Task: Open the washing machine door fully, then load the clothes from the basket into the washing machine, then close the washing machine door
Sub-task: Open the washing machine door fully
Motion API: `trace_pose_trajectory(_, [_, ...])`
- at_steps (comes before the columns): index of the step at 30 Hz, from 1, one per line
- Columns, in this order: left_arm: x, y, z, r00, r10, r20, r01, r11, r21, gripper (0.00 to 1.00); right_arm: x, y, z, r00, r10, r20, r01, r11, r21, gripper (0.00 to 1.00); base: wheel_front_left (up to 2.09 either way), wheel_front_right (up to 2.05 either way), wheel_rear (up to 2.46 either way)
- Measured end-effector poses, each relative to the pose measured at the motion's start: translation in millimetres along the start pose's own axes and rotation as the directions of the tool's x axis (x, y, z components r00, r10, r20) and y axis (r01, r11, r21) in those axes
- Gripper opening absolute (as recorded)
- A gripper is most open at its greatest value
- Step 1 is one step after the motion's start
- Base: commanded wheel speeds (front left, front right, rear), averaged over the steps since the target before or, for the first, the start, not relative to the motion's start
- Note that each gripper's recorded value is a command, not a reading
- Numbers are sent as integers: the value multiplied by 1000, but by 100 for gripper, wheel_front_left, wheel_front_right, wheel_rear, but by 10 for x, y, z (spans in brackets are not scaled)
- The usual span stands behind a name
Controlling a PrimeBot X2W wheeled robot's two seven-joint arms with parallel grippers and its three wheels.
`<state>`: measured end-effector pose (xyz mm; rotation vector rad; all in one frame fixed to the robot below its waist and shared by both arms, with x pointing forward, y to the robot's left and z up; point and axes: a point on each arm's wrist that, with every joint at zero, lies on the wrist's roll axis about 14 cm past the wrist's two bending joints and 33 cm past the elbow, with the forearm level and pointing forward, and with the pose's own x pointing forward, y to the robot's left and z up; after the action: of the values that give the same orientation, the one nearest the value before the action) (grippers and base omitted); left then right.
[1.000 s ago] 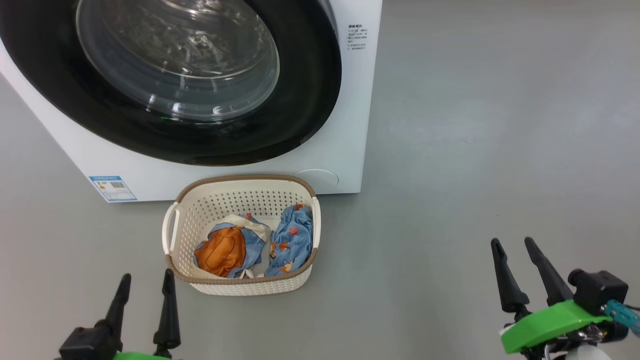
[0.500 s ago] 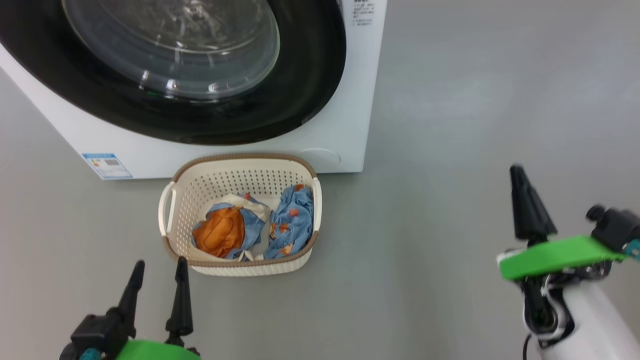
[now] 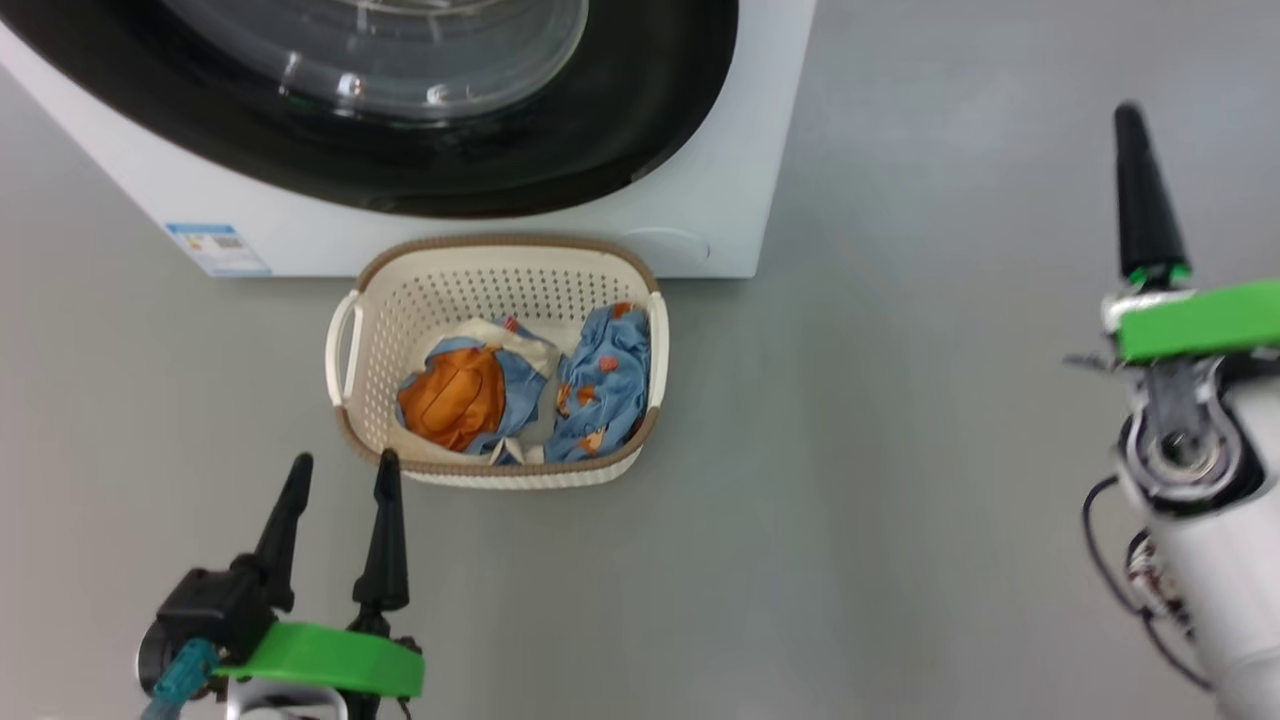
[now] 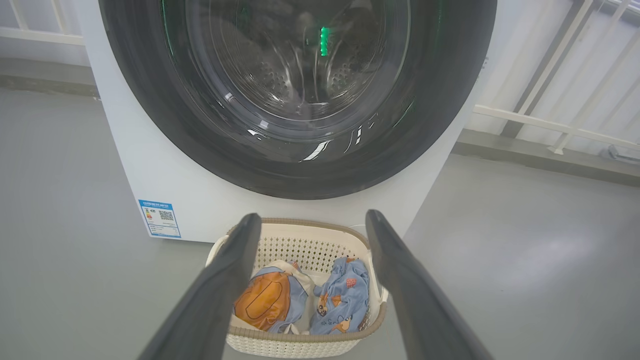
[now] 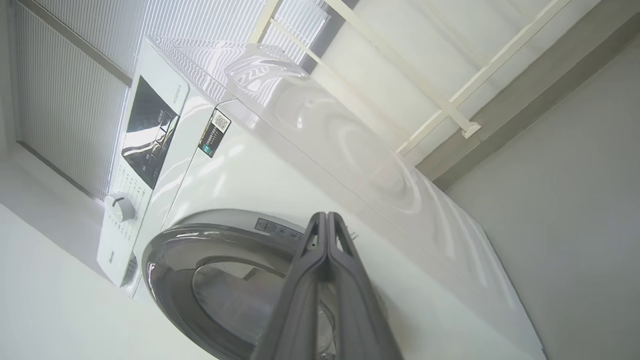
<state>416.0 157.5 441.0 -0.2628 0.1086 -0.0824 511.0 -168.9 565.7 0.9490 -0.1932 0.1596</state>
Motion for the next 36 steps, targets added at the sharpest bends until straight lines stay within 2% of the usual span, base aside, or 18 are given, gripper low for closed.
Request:
trace_pose_trajectory(2, [66,-4,-8,1000,-2,0,2,1000,-15,100,169,-10,17,1000,8,-17,-7,997,78,0,0,0,0])
trace_pose_trajectory(8, [157,19,-72,1000,1,-14,-1,1000,-30,100,516,-2,39,997,33,-73,-16,975,224,0,0,0,0])
trace_pose_trajectory(15, [300,33,-140,1000,-4,-25,3,999,-38,100,870,55,-25,982,107,-157,-38,921,389,0,0,0,0])
trace_pose_trajectory(19, [370,47,-196,999,-7,-37,5,999,-38,100,1019,68,-202,954,162,-251,-42,904,426,0,0,0,0])
trace_pose_trajectory(25, [427,112,-272,998,5,-55,-8,999,-47,100,1184,111,-504,889,247,-385,-41,881,471,0,0,0,0])
trace_pose_trajectory(36, [528,175,-441,996,10,-91,-15,998,-56,100,1442,246,-936,771,380,-511,-65,845,531,0,0,0,0])
